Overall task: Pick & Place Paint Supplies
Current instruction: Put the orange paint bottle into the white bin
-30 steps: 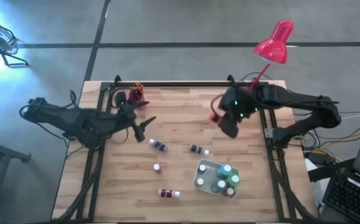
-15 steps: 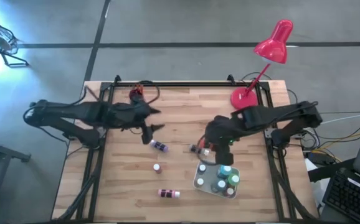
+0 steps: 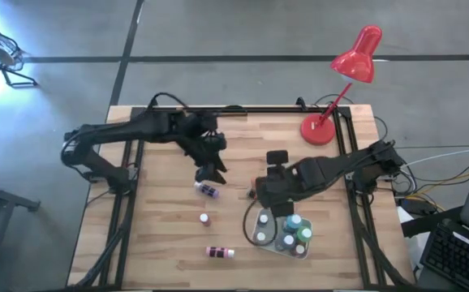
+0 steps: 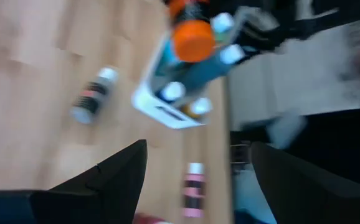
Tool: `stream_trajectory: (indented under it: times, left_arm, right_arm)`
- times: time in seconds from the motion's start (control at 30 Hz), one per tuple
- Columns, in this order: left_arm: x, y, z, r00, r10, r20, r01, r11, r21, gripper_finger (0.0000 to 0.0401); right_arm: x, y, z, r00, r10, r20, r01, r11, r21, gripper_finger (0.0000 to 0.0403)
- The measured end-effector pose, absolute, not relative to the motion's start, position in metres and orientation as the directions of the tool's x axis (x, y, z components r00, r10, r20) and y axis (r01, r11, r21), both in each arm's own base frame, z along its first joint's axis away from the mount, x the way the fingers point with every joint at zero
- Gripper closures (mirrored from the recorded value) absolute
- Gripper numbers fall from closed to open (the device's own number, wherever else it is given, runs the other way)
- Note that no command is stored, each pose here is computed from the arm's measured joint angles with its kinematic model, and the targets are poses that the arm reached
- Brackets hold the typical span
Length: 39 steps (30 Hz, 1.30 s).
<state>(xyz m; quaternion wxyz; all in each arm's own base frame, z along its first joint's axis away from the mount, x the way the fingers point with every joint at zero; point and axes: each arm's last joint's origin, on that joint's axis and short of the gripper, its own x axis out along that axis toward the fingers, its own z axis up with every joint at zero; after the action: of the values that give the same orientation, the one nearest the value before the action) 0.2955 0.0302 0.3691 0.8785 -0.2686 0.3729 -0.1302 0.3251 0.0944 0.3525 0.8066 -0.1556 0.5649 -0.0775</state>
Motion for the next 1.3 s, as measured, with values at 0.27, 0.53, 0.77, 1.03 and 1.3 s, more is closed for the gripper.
stream_trajectory:
  times: [0.27,0.53,0.77,1.03,1.3]
  left_arm:
    - [0.318,0.063,0.36,0.699,-0.576,-0.423,0.065,0.641,-0.765,0.011]
    - [0.322,0.085,0.359,0.714,-0.608,-0.346,0.033,0.522,-0.852,0.011]
    - [0.324,0.085,0.364,0.722,-0.622,-0.304,0.03,0.468,-0.883,0.011]
    - [0.324,0.083,0.365,0.695,-0.665,-0.275,0.027,0.407,-0.913,0.011]
    - [0.324,0.076,0.364,0.632,-0.736,-0.243,0.054,0.354,-0.934,0.011]
  right_arm:
    - [0.333,0.106,0.36,0.437,-0.677,-0.592,-0.033,0.646,-0.763,0.0283]
    - [0.343,0.112,0.366,0.502,-0.686,-0.527,-0.07,0.575,-0.815,0.0283]
    - [0.353,0.115,0.37,0.564,-0.672,-0.48,-0.105,0.519,-0.848,0.0283]
    - [0.362,0.112,0.369,0.587,-0.673,-0.449,-0.13,0.469,-0.873,0.0283]
    - [0.371,0.099,0.36,0.548,-0.704,-0.451,-0.166,0.436,-0.884,0.0283]
